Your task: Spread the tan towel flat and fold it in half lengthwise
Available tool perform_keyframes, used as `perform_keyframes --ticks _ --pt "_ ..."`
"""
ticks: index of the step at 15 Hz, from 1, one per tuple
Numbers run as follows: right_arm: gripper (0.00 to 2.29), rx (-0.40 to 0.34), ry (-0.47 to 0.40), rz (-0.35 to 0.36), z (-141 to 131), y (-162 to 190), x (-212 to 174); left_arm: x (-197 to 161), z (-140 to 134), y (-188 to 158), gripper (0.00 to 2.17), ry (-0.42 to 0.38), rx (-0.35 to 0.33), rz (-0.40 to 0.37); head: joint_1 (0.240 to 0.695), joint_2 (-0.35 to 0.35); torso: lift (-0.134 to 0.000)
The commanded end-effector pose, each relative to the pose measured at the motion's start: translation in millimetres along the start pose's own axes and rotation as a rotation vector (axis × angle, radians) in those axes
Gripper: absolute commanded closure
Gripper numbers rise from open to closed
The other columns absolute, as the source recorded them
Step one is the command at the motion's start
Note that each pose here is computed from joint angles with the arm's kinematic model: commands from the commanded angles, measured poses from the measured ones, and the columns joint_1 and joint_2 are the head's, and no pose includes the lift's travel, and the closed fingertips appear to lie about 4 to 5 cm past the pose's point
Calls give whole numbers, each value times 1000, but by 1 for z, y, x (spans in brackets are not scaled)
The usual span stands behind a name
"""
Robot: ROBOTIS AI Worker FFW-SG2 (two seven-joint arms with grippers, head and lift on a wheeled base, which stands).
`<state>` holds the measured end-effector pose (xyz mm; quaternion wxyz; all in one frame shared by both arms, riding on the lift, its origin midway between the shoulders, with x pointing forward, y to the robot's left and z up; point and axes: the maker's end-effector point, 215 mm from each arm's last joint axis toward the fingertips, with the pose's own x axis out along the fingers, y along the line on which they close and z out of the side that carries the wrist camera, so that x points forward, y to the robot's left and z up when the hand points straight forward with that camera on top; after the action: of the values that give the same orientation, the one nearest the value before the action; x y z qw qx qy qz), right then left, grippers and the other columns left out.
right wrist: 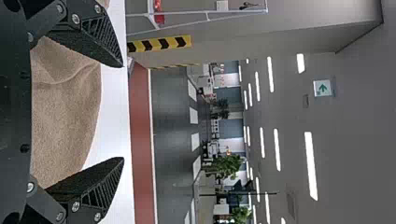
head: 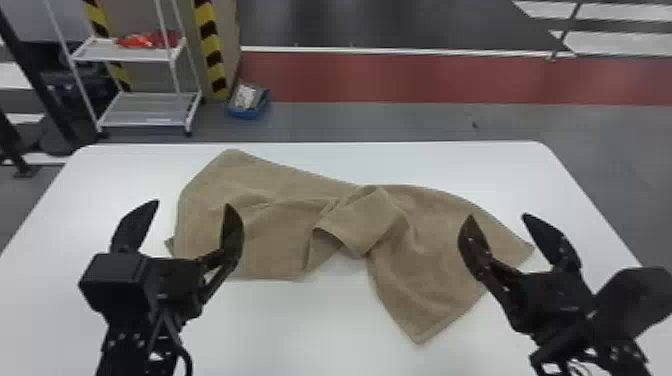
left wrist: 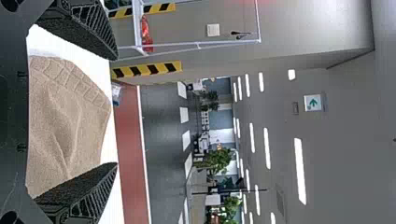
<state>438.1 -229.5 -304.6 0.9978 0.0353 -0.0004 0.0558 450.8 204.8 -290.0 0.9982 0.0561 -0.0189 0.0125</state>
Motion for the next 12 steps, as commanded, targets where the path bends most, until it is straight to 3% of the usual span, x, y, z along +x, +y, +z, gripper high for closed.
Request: perform_keyframes --ticks 1,7,12 --pt "194 11 32 27 -9 14 -3 1 -3 0 80 6 1 0 695 -35 -128" --pt "360 21 157 132 -50 58 -37 4 -8 -6 80 11 0 -7 695 19 -128" --pt "414 5 237 145 -82 60 -64 6 -14 -9 80 19 -2 -11 695 36 -128"
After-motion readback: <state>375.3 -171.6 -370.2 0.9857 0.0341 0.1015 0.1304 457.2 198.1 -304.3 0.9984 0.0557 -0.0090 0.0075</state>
